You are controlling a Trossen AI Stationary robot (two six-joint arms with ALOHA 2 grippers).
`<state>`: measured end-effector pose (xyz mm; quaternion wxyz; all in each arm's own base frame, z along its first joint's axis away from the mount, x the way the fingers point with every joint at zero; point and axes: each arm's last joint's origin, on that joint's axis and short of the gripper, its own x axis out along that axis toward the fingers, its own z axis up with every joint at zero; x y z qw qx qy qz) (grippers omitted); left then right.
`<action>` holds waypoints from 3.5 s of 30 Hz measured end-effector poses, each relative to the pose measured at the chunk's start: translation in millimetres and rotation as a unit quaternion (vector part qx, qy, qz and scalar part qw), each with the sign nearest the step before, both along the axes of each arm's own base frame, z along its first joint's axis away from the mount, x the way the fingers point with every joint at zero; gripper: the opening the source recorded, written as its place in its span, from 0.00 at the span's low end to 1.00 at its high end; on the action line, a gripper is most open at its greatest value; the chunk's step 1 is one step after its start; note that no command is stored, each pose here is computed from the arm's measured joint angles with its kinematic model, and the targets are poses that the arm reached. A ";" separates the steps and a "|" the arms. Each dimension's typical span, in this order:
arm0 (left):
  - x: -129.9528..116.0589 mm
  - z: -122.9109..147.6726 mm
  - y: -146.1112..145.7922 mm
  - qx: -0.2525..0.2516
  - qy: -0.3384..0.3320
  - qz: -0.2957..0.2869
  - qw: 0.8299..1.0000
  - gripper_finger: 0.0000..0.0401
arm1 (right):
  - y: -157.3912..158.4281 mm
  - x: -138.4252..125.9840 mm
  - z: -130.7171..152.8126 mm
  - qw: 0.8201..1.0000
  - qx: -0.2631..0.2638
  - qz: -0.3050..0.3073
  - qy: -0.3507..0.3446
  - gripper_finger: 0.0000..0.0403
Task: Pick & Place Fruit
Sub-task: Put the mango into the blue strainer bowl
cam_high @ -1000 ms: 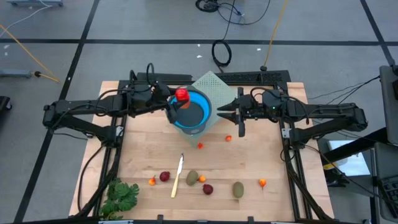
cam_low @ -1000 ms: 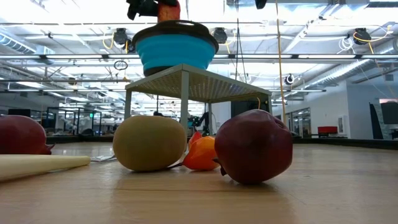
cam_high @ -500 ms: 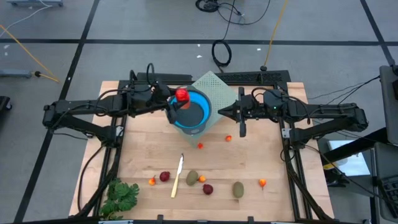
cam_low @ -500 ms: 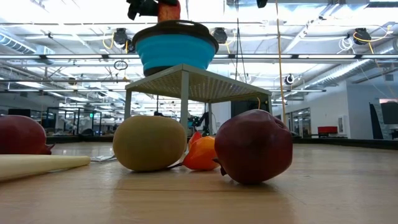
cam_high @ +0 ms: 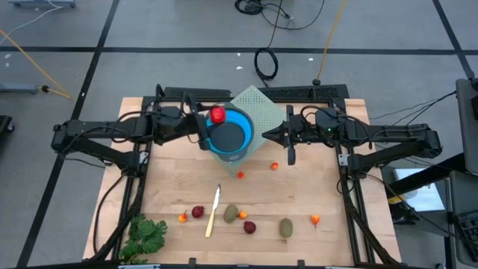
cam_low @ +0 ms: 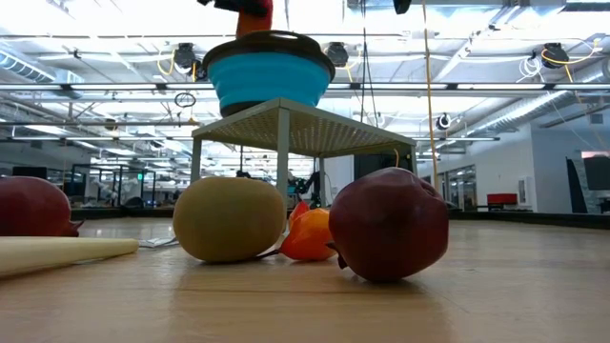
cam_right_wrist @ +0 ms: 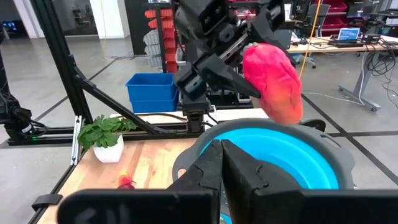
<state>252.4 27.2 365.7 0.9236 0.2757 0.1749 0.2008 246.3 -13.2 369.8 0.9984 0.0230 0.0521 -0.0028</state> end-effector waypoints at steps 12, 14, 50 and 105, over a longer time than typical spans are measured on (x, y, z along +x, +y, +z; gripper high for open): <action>1.3 0.2 -7.2 0.090 0.042 0.009 0.995 0.54 | 0.0 0.0 0.0 1.000 0.000 -0.001 0.000 0.00; 1.4 0.2 -7.4 0.081 0.037 0.008 0.996 0.54 | -0.1 0.0 0.0 1.000 -0.002 -0.001 0.000 0.00; 77.1 13.4 33.8 -0.192 0.219 0.015 0.957 0.54 | 0.7 -10.3 3.3 1.000 -0.025 0.003 0.007 0.00; 82.8 -17.1 66.0 -0.330 0.252 0.055 0.908 0.54 | 5.6 -93.8 -51.1 0.997 -0.004 -0.002 -0.075 0.00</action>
